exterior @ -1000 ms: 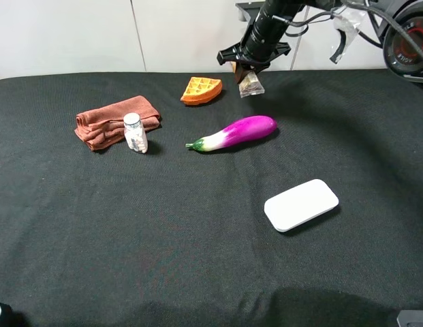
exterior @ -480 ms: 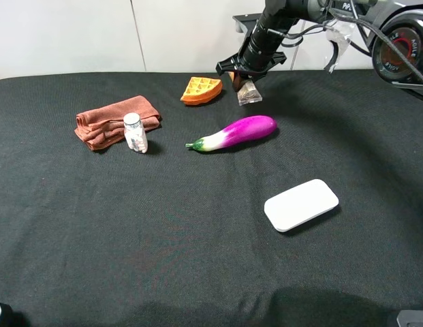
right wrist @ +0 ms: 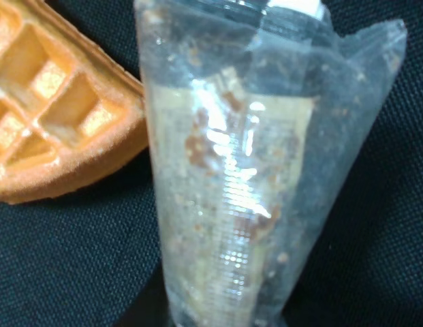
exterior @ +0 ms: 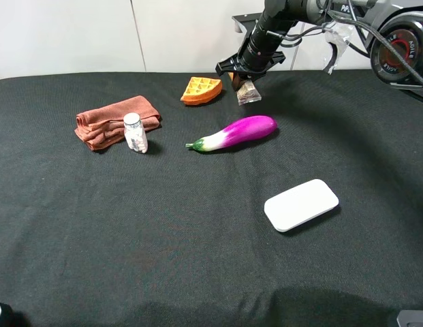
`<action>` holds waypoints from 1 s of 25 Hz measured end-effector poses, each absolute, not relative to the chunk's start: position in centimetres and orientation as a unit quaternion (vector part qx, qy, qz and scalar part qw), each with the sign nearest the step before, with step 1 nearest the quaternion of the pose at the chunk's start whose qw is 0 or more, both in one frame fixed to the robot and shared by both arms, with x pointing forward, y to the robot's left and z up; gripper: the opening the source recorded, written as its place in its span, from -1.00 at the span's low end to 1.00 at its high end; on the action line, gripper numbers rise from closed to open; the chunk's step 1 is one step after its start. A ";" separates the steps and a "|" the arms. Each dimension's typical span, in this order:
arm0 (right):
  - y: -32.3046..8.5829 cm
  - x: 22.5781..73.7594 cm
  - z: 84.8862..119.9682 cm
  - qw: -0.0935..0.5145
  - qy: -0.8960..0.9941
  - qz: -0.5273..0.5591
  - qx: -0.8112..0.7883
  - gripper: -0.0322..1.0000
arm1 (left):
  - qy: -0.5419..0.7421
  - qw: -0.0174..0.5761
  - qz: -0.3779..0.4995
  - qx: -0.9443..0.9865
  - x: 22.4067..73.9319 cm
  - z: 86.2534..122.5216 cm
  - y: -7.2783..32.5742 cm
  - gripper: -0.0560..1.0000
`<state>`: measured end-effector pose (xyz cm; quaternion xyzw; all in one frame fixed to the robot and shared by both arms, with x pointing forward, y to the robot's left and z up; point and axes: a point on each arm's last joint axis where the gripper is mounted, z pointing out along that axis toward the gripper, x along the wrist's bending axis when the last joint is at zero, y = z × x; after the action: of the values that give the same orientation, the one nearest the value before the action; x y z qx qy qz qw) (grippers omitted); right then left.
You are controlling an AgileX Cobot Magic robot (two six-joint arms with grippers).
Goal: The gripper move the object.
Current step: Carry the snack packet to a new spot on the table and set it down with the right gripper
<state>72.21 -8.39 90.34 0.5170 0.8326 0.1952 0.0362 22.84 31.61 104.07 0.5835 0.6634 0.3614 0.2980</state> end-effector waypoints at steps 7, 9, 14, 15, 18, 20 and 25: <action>-8.4 72.3 90.0 0.039 0.832 0.197 0.517 -0.67 | 0.663 0.298 0.361 0.583 22.8 104.1 31.6 0.91; -8.4 72.3 89.5 0.036 0.832 0.193 0.518 -0.67 | 0.663 0.298 0.361 0.583 22.8 104.1 31.6 0.91; -8.4 72.3 88.7 0.031 0.834 0.186 0.519 -0.67 | 0.663 0.298 0.361 0.583 22.8 104.1 31.6 0.91; -8.4 72.3 88.7 0.031 0.834 0.186 0.519 -0.67 | 0.663 0.298 0.361 0.583 22.8 104.1 31.6 0.91; -8.4 72.3 88.7 0.031 0.834 0.186 0.519 -0.67 | 0.663 0.298 0.361 0.583 22.8 104.1 31.6 0.91; -8.4 72.3 88.7 0.031 0.834 0.185 0.519 -0.67 | 0.663 0.298 0.361 0.583 22.8 104.1 31.6 0.91; -8.4 72.3 87.7 0.026 0.834 0.179 0.521 -0.67 | 0.663 0.298 0.361 0.583 22.8 104.1 31.6 0.91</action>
<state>72.28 -8.39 87.69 0.5208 0.8343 0.1792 0.0264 22.84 31.61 104.07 0.5835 0.6634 0.3614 0.2980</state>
